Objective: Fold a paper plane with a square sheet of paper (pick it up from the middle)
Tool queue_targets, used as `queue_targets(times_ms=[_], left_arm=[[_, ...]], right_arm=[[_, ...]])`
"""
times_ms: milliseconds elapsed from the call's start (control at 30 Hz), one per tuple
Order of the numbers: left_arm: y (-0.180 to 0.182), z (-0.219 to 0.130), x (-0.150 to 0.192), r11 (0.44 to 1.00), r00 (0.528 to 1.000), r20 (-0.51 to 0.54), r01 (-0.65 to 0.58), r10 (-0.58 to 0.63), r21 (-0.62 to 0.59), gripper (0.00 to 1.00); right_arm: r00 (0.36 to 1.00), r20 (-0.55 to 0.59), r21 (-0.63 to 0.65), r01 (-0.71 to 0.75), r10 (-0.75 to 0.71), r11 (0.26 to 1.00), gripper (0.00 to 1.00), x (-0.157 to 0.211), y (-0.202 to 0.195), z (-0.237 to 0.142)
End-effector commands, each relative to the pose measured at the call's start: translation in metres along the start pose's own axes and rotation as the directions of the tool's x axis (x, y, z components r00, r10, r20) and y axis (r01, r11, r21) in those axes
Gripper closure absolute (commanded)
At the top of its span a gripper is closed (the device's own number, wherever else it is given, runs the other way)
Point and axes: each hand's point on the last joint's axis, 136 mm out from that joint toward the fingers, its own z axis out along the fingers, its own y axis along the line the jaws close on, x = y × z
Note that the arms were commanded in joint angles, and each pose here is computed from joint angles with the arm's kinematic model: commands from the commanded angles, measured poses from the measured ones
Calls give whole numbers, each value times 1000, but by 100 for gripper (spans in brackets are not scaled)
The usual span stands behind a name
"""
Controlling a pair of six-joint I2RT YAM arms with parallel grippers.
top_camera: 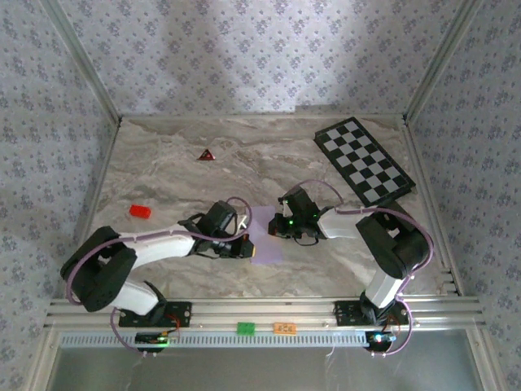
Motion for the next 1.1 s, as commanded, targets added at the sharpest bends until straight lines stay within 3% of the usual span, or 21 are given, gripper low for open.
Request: queue_targets(times_ms=[0, 167, 567, 1067], left_arm=[[-12, -2, -13, 1000, 999, 34, -4, 3, 27, 100], [-8, 13, 0, 998, 999, -38, 11, -9, 58, 100], [39, 24, 49, 996, 985, -171, -28, 13, -86, 100], [22, 12, 50, 984, 981, -140, -147, 131, -104, 100]], right_arm=[[986, -124, 332, -67, 113, 941, 100, 55, -91, 1], [985, -126, 336, -66, 114, 940, 100, 56, -92, 1], [985, -130, 340, -66, 116, 938, 100, 57, -94, 2], [984, -132, 345, -64, 116, 937, 100, 58, -94, 0]])
